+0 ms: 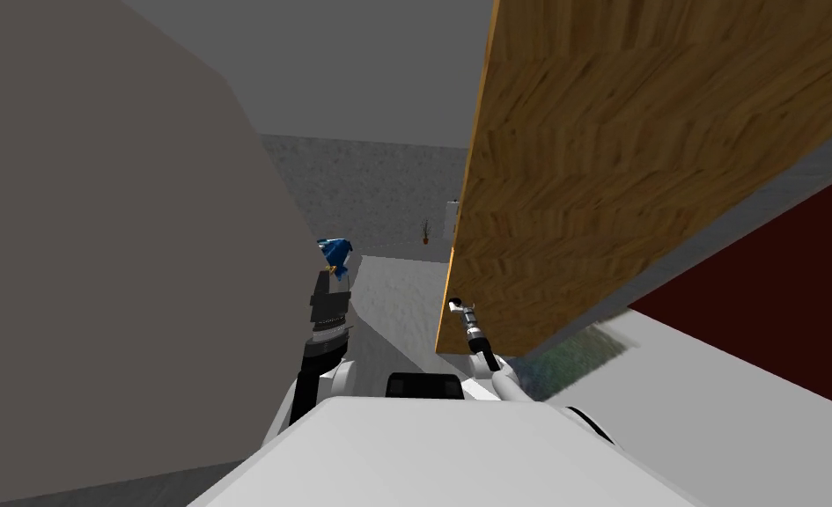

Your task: Push the door open

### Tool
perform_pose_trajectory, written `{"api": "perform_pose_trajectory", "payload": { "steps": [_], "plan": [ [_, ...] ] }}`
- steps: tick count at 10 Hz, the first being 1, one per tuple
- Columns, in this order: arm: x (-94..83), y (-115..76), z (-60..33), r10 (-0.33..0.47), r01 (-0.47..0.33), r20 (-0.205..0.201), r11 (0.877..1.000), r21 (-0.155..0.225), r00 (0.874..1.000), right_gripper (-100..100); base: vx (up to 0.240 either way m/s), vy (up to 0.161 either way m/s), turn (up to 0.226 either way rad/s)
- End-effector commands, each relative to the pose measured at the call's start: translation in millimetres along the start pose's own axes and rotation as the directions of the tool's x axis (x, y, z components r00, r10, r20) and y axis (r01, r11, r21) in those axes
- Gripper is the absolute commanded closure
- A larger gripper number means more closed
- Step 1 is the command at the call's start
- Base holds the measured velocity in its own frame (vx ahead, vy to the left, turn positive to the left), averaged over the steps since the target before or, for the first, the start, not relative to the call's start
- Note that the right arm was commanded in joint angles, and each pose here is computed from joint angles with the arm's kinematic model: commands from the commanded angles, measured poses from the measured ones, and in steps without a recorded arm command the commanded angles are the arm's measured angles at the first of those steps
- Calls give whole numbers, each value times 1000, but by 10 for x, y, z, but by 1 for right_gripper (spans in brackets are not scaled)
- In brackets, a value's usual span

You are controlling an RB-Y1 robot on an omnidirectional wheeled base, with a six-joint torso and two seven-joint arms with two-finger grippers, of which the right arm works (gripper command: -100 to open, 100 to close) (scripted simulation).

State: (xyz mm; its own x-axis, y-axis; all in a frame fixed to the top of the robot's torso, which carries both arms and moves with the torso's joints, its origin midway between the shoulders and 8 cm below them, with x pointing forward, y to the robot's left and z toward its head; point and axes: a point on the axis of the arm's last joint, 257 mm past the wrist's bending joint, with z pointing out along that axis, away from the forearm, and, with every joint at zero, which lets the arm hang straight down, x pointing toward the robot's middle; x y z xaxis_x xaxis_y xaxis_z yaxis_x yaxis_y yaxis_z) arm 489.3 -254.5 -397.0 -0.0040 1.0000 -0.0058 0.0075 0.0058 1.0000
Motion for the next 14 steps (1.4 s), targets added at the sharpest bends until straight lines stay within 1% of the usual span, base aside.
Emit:
{"api": "perform_pose_trajectory", "payload": {
  "steps": [1, 2, 3, 4, 9, 14],
  "plan": [
    [-52, 30, -1, -3, 3, 7, 1000, -2, 1000, 100, -3, -10, 13],
    [-45, 78, 23, -3, 3, 6, 1000, -13, 1000, 100, -27, -13, 11],
    [-151, 75, 16, -2, 2, 33, 1000, -13, 999, 100, 77, 73, -51],
    [-185, 75, 13, -2, 2, 42, 1000, -12, 999, 100, 153, 104, -87],
    [-488, 64, -26, 2, -1, 121, 1000, -10, 993, 100, 183, 108, -65],
    [-689, 52, -66, 7, -5, 176, 1000, -8, 984, 100, 170, 86, -55]
  ]
}}
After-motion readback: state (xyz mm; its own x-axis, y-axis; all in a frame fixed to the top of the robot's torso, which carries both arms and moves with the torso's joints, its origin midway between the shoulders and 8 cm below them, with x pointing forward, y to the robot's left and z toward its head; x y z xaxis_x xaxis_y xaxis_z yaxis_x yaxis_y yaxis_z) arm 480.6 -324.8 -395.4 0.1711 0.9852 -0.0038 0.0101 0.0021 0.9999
